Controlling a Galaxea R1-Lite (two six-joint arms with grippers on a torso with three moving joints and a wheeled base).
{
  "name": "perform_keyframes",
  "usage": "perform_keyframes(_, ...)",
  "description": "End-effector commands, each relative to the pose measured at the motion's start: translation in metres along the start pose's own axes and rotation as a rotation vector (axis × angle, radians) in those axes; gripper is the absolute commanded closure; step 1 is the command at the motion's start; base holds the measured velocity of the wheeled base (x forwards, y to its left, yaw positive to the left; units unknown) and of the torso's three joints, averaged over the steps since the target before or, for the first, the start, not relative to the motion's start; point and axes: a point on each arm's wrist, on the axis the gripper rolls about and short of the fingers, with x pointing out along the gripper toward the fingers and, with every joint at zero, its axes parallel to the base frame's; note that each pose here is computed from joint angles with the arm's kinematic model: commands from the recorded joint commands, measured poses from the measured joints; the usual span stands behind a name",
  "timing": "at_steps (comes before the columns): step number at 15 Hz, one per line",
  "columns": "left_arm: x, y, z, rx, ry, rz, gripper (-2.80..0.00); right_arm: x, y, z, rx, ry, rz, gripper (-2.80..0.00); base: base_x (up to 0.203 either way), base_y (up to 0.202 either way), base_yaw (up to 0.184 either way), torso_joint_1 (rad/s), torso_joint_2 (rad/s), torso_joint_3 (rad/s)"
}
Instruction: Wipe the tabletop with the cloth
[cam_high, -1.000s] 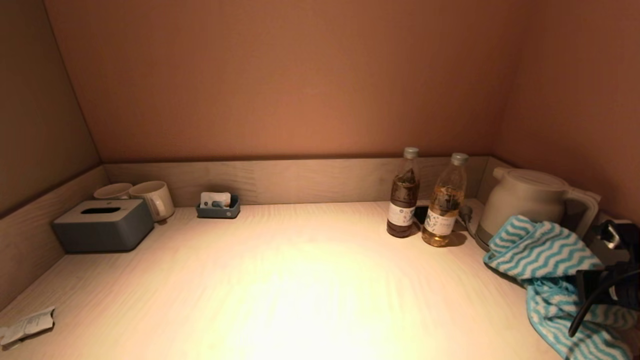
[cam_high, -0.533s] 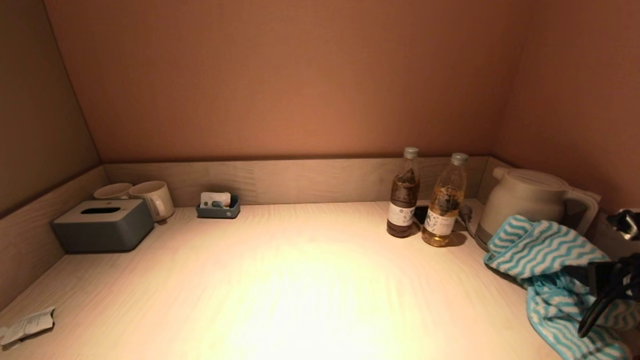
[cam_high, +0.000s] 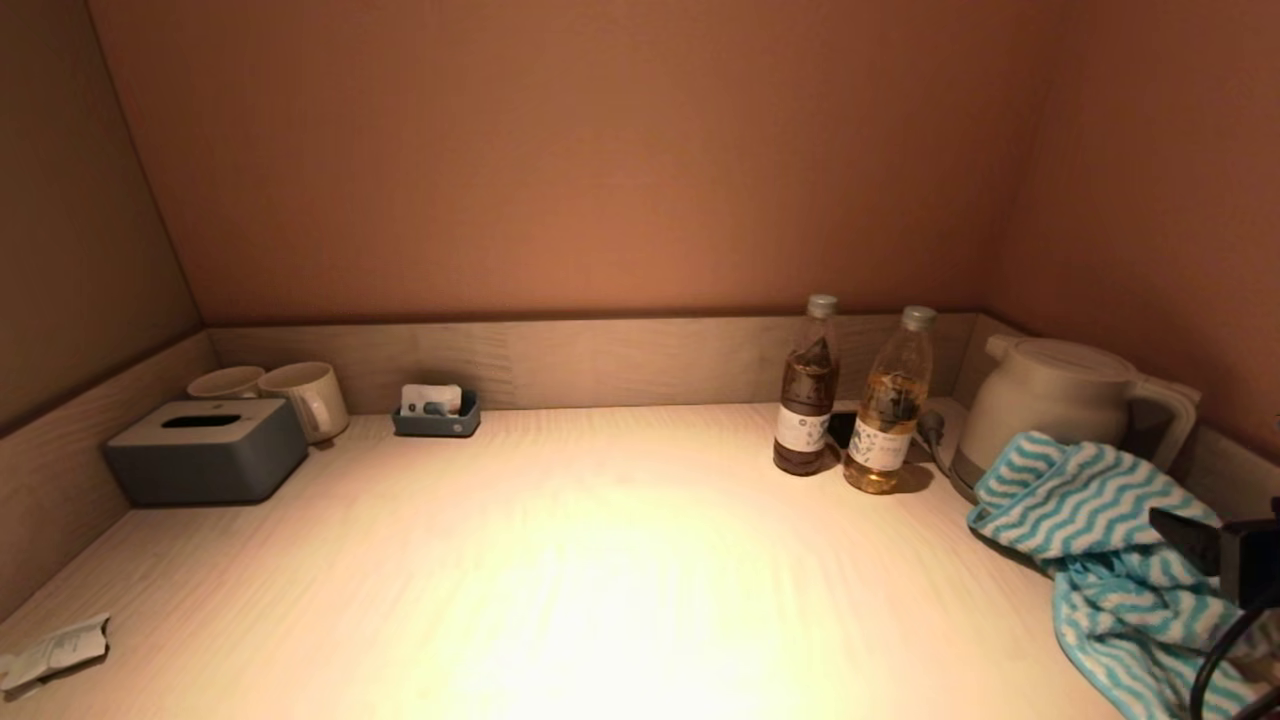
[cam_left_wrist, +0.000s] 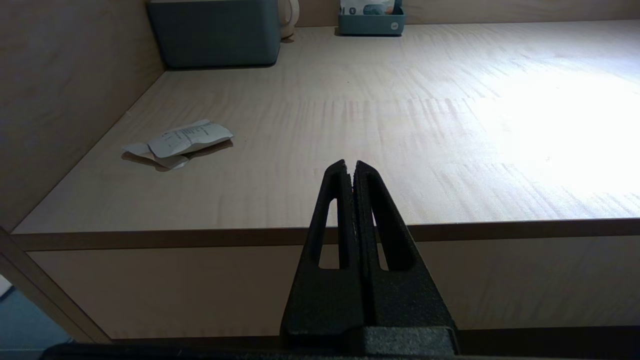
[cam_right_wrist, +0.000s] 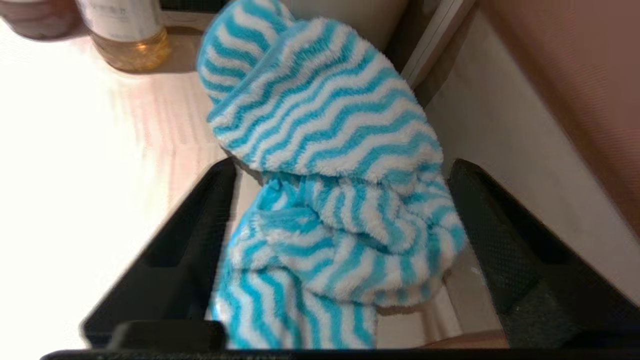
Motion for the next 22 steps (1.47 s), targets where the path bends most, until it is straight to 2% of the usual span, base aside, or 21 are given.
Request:
perform_keyframes(1,0.0,0.0,0.0,0.0,0.0,0.001,0.0,-0.03,0.008,0.007,-0.037,-0.111,-0.011,0.0,0.0,0.0,0.0,0.0,0.0,0.0)
perform_keyframes(4,0.0,0.0,0.0,0.0,0.0,0.0,0.0,-0.072,0.018,0.012,-0.076,-0.239,-0.024,0.0,0.0,0.0,0.0,0.0,0.0,0.0)
perform_keyframes(7,0.0,0.0,0.0,0.0,0.0,0.0,0.0,-0.111,0.026,0.025,-0.071,-0.304,0.015,0.0,0.0,0.0,0.0,0.0,0.0,0.0)
perform_keyframes(10,0.0,0.0,0.0,0.0,0.0,0.001,0.0,-0.131,0.024,0.045,0.081,-0.358,0.038,0.0,0.0,0.0,0.0,0.0,0.0,0.0)
perform_keyframes(15,0.0,0.0,0.0,-0.001,0.0,-0.001,0.0,-0.141,0.02,0.061,0.153,-0.412,0.017,0.0,0.0,0.0,0.0,0.0,0.0,0.0)
perform_keyframes(17,0.0,0.0,0.0,0.0,0.0,0.001,0.0,-0.146,0.017,0.067,0.193,-0.427,-0.03,0.0,0.0,0.0,0.0,0.0,0.0,0.0)
perform_keyframes(21,0.0,0.0,0.0,0.0,0.0,-0.001,0.0,-0.154,0.022,0.059,0.292,-0.447,-0.033,0.0,0.0,0.0,0.0,0.0,0.0,0.0)
perform_keyframes(22,0.0,0.0,0.0,0.0,0.0,0.0,0.0,-0.159,0.025,0.057,0.296,-0.459,-0.03,0.0,0.0,0.0,0.0,0.0,0.0,0.0)
